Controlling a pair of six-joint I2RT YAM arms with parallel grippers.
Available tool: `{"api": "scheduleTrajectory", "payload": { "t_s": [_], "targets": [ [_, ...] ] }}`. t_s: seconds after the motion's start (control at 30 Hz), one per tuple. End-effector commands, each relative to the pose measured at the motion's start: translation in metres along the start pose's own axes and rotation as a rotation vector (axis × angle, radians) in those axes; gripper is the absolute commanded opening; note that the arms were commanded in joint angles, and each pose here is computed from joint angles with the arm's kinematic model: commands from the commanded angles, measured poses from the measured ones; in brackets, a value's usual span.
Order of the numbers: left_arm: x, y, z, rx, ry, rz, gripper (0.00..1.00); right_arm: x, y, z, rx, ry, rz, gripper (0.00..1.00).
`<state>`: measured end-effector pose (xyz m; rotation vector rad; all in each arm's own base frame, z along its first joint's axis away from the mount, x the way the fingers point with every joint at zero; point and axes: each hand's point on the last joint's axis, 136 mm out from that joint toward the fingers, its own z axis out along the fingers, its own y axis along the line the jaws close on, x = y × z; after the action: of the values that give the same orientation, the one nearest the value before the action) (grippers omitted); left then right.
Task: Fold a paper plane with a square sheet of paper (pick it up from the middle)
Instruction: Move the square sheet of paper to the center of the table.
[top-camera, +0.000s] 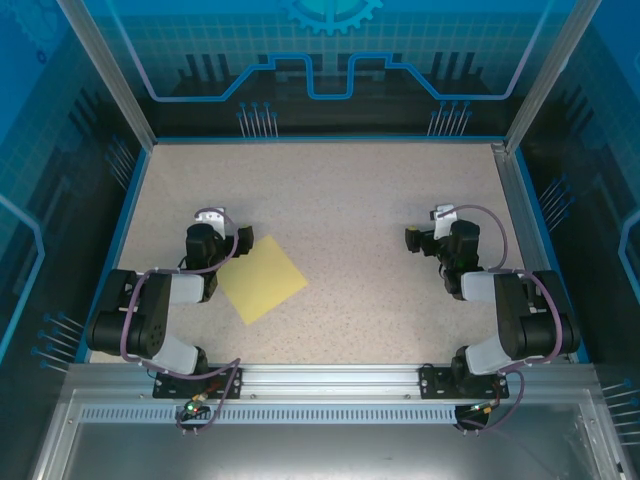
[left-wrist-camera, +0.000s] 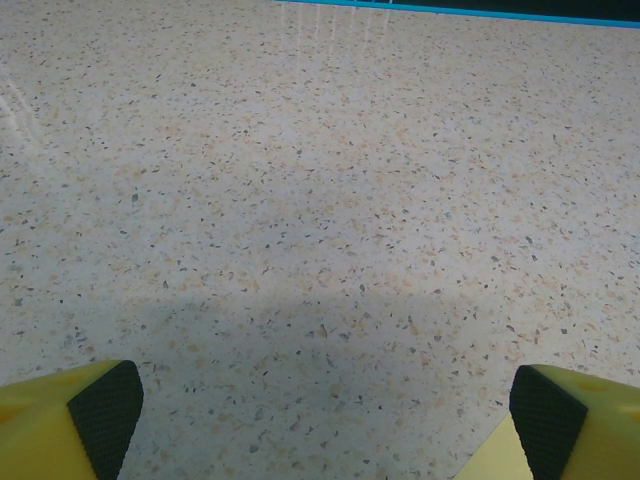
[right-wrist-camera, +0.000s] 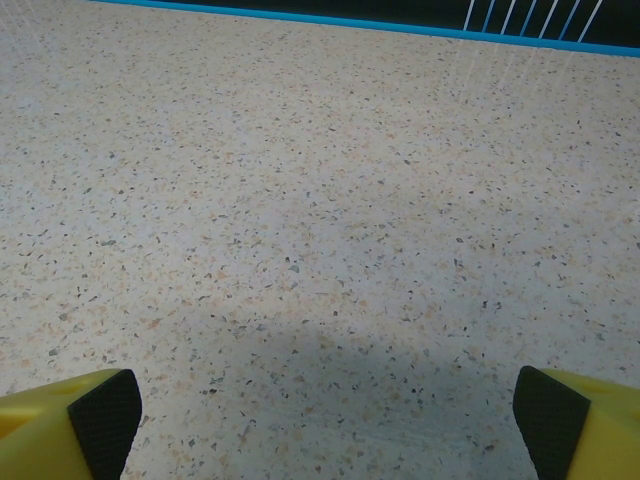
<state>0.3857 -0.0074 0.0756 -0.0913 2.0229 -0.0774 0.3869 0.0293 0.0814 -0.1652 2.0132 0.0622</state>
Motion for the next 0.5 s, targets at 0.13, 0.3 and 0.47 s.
{"api": "scheduleTrajectory", "payload": {
  "t_s": [0.13,0.3,0.47],
  "targets": [
    [-0.018,-0.003,0.003,0.030,-0.057,0.019,0.99,-0.016,0.004,0.003,-0.015,-0.047,-0.019,0.99],
    [-0.031,0.000,-0.010,0.012,-0.080,0.003,0.98,-0.026,0.010,-0.005,-0.009,-0.052,-0.055,0.99],
    [-0.041,0.003,-0.023,-0.001,-0.038,-0.058,0.99,-0.037,0.006,-0.016,0.007,0.095,0.021,1.00]
  ]
}}
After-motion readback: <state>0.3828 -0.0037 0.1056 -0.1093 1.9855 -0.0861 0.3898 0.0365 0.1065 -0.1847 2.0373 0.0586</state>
